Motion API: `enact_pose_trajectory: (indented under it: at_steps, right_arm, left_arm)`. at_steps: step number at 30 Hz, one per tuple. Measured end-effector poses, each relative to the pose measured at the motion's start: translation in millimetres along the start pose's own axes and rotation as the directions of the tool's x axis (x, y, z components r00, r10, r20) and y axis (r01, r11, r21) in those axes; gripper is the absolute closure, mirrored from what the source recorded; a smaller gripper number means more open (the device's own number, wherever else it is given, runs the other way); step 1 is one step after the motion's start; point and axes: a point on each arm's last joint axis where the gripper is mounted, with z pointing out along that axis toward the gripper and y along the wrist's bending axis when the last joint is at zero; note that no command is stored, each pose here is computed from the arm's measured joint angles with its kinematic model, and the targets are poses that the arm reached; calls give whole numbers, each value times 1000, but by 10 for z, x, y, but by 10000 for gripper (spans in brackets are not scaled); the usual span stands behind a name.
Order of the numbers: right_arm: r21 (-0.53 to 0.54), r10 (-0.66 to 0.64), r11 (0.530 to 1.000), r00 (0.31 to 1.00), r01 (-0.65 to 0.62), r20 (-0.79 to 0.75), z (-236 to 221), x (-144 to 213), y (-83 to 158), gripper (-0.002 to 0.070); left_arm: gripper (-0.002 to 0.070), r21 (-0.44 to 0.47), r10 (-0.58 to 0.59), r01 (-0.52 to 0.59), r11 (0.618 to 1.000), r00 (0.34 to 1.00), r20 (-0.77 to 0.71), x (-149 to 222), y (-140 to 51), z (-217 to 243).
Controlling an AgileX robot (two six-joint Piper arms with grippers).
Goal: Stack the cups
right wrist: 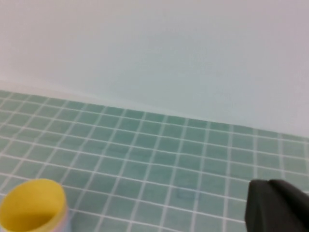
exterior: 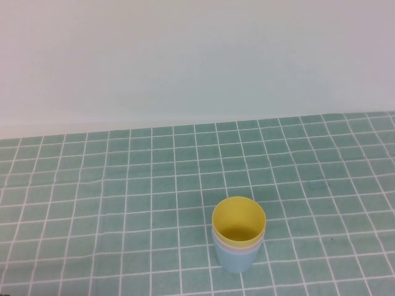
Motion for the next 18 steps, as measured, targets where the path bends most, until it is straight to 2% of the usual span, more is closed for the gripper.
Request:
enact_pose_trajectory:
  at_steps: [4,9,18]
  right_arm:
    - [64,-48,997,996,43,76,-167,421,-47,678]
    - [90,-93,993,982,79,162,-187,914,-46,678]
    - [85,-89,993,993,83,77,27,1650,-50,678]
  left_arm:
    - [676,0,0,0,1000,1000,0,0,0,0]
    - [676,0,0,0,1000,1000,0,0,0,0]
    - [676,0,0,0,1000,1000,0,0,0,0]
